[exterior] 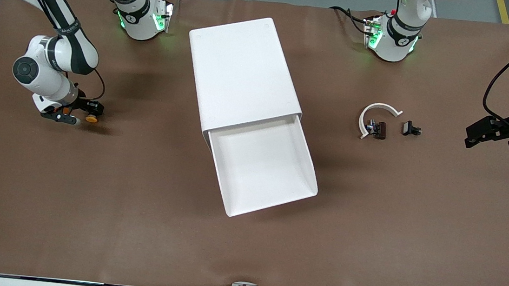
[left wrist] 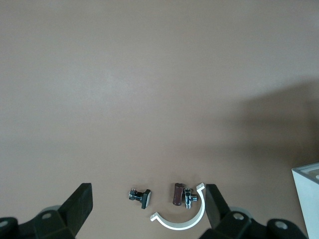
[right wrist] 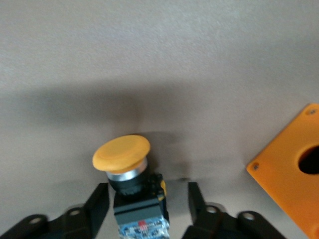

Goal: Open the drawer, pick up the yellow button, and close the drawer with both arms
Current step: 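Set the button down on the table and withdraw the right gripper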

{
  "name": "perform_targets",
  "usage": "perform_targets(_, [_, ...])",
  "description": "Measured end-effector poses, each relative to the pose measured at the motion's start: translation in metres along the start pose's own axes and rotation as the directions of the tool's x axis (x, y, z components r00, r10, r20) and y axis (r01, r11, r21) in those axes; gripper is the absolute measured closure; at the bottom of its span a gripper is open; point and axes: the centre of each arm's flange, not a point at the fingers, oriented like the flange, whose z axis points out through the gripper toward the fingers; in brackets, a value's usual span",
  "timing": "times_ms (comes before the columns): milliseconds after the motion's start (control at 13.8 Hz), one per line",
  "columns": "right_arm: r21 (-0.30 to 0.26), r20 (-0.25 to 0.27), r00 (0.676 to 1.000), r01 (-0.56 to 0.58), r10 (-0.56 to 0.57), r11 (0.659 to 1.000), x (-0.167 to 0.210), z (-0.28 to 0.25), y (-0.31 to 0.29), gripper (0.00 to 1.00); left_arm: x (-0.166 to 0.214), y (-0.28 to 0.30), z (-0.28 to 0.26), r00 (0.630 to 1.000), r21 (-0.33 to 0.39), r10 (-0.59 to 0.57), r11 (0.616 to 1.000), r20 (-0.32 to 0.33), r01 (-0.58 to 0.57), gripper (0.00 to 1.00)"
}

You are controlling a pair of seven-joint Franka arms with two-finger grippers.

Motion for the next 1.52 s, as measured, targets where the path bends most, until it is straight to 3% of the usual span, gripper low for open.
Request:
perform_targets(145, [-0.029, 0.054, 0.998, -0.007, 0.008, 1.000, 0.009, -0.020, 0.006, 0.01, 0.000, 0.000, 0.000, 1.000, 0.000, 0.000, 1.000, 0.000, 0.000, 0.00])
perform_targets(362, [-0.070, 0.125, 0.992, 0.016, -0.007, 0.997, 0.031, -0.087, 0.012, 0.00, 0.000, 0.000, 0.000, 1.000, 0.000, 0.001, 1.000, 0.000, -0.001, 0.00])
perform_targets(579, [-0.045, 0.187, 0.982, 0.044, -0.035, 0.998, 0.059, -0.202, 0.011, 0.00, 0.000, 0.000, -0.001, 1.000, 0.000, 0.001, 1.000, -0.001, -0.001, 0.00])
perform_targets(1014, [0.016, 0.173, 0.983, 0.060, -0.062, 0.998, 0.061, -0.363, -0.014, 0.00, 0.000, 0.000, -0.001, 1.000, 0.000, 0.001, 1.000, -0.003, -0.001, 0.00])
perform_targets(1158, [0.048, 0.130, 0.989, 0.067, -0.072, 0.997, 0.054, -0.410, -0.020, 0.00, 0.000, 0.000, -0.001, 1.000, 0.000, 0.001, 1.000, -0.002, -0.001, 0.00])
perform_targets(1376, [0.053, 0.029, 0.998, 0.060, -0.062, 0.997, 0.045, -0.466, -0.014, 0.00, 0.000, 0.000, -0.001, 1.000, 0.000, 0.001, 1.000, -0.002, -0.001, 0.00])
perform_targets(1520, [0.057, -0.010, 0.998, 0.059, -0.058, 0.997, 0.041, -0.485, -0.012, 0.00, 0.000, 0.000, -0.001, 1.000, 0.000, 0.001, 1.000, -0.002, -0.001, 0.00])
